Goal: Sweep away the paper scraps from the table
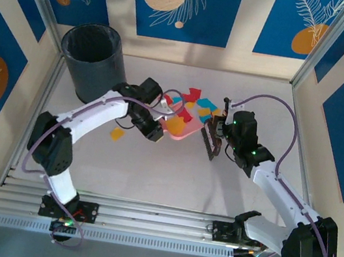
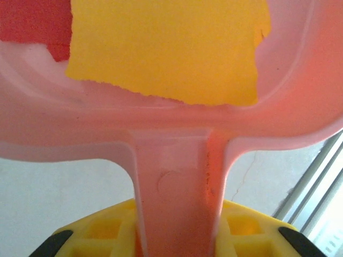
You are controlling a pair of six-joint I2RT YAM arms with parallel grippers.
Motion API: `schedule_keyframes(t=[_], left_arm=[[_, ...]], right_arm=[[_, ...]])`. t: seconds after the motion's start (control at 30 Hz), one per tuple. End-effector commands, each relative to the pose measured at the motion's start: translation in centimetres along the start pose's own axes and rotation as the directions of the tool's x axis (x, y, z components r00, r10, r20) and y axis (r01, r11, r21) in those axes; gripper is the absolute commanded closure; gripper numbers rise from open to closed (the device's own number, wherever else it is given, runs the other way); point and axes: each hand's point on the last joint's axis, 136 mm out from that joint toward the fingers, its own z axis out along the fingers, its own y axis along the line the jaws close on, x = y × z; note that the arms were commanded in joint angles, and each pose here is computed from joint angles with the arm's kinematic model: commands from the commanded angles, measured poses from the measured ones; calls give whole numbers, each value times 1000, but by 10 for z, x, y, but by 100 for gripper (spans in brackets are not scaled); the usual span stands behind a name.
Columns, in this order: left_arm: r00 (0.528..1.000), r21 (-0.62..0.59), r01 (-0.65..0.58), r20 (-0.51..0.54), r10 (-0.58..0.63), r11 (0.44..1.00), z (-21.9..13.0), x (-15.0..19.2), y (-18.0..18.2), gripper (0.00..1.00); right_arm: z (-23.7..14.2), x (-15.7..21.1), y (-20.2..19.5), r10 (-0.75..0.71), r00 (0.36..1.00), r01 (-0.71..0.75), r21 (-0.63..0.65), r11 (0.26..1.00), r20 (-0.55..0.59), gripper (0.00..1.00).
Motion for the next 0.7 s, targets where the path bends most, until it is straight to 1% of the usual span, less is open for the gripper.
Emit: schedule_keyframes(t=[0.0, 0.2, 0.33, 0.47, 0.67], left_arm=[[996, 24, 31, 82, -33, 999, -27, -6, -2, 100], [975, 54, 72, 208, -81, 996, -70, -23, 0, 100], [961, 47, 94, 255, -103, 994, -91, -32, 7, 100], [939, 35, 142, 311, -146, 989, -113, -42, 22, 100], [894, 54, 190, 403, -196, 980, -148, -60, 36, 100]], right_arm=[[-5, -7, -2, -2, 999, 2, -2, 1000, 34, 100], [-4, -7, -2, 3, 1000, -3, -9, 1000, 30, 100], [-4, -8, 1, 11, 1000, -11, -23, 1000, 29, 100], [-4, -8, 3, 17, 999, -16, -39, 999, 28, 100], [-3, -6, 4, 20, 1000, -19, -44, 999, 19, 100]])
